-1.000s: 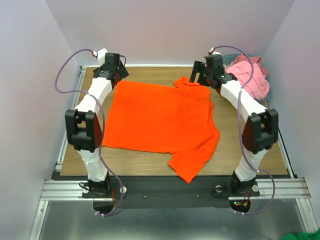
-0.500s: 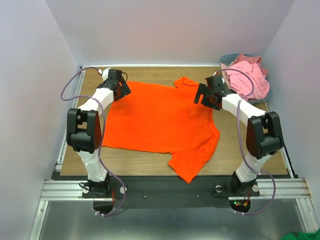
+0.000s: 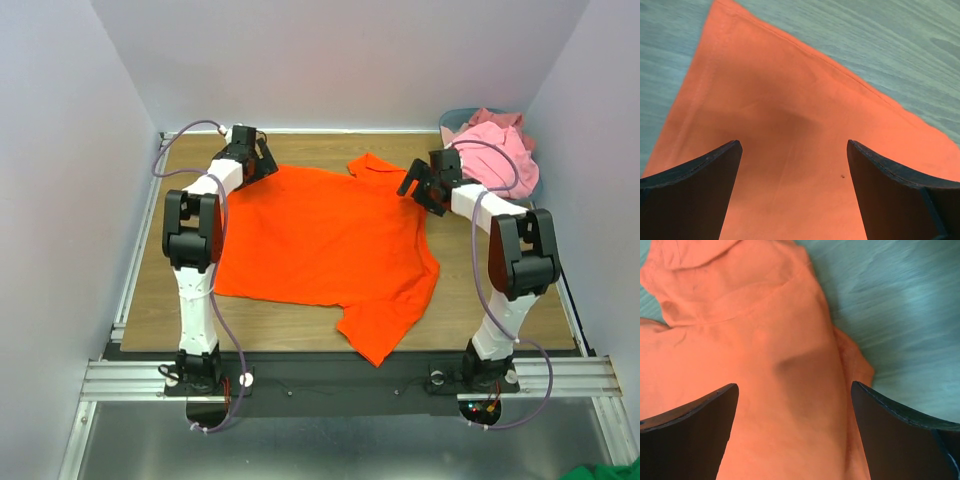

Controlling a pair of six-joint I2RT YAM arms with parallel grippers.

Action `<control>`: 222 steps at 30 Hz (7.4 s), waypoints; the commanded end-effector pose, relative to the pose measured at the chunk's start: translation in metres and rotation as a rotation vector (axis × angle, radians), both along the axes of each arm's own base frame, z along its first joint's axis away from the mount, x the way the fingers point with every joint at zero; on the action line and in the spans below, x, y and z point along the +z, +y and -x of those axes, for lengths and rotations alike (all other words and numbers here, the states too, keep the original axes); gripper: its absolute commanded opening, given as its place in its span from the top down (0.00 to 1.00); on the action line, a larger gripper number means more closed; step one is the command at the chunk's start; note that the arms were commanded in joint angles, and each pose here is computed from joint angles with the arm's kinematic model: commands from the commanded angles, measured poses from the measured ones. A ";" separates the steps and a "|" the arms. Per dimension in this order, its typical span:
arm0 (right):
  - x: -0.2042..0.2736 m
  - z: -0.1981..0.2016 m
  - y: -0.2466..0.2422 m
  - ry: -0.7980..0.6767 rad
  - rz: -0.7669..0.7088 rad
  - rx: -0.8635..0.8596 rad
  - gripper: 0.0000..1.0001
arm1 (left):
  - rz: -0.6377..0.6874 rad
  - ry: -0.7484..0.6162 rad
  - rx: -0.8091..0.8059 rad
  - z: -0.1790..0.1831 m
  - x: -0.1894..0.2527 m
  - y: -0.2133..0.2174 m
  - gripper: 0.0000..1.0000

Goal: Fold and stack the t-shirts
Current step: Flatten the tshirt out, then fold the tshirt

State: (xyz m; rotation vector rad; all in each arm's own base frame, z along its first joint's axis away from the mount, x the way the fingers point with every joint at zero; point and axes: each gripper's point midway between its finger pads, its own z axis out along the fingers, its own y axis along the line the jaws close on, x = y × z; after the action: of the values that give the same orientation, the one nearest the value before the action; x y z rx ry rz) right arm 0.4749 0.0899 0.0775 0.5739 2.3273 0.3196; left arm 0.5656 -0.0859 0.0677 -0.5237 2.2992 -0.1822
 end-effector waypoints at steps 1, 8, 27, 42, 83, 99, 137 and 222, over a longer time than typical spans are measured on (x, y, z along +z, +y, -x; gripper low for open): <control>-0.018 -0.010 0.006 -0.005 -0.052 -0.009 0.00 | 0.021 -0.021 -0.012 -0.017 0.002 0.004 0.01; -0.039 -0.022 -0.005 0.017 -0.045 -0.055 0.00 | 0.051 0.024 0.057 -0.023 -0.021 0.042 0.02; -0.013 -0.099 -0.030 -0.099 0.074 -0.088 0.00 | 0.050 -0.009 0.126 -0.059 -0.012 0.066 0.01; 0.083 0.038 0.063 -0.203 0.144 0.196 0.00 | -0.057 0.015 0.414 0.139 0.087 0.115 0.02; -0.018 0.312 0.120 0.074 0.299 0.447 0.00 | 0.092 0.191 0.636 0.310 -0.048 0.122 1.00; -0.054 0.329 0.121 0.159 0.431 0.435 0.65 | 0.118 0.139 0.582 0.298 -0.037 0.117 1.00; 0.085 0.044 0.050 -0.105 0.471 0.162 1.00 | 0.180 0.043 0.452 0.136 0.024 0.109 1.00; 0.043 -0.066 0.120 -0.168 0.562 0.191 0.00 | 0.188 -0.009 0.187 0.113 0.062 0.071 0.02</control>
State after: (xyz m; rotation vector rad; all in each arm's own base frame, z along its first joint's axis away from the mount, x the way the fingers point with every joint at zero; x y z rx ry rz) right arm 0.5208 0.2059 0.0748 -0.0081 2.2852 -0.2024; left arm 0.4389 -0.0176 0.0867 -0.8745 2.3085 -0.2995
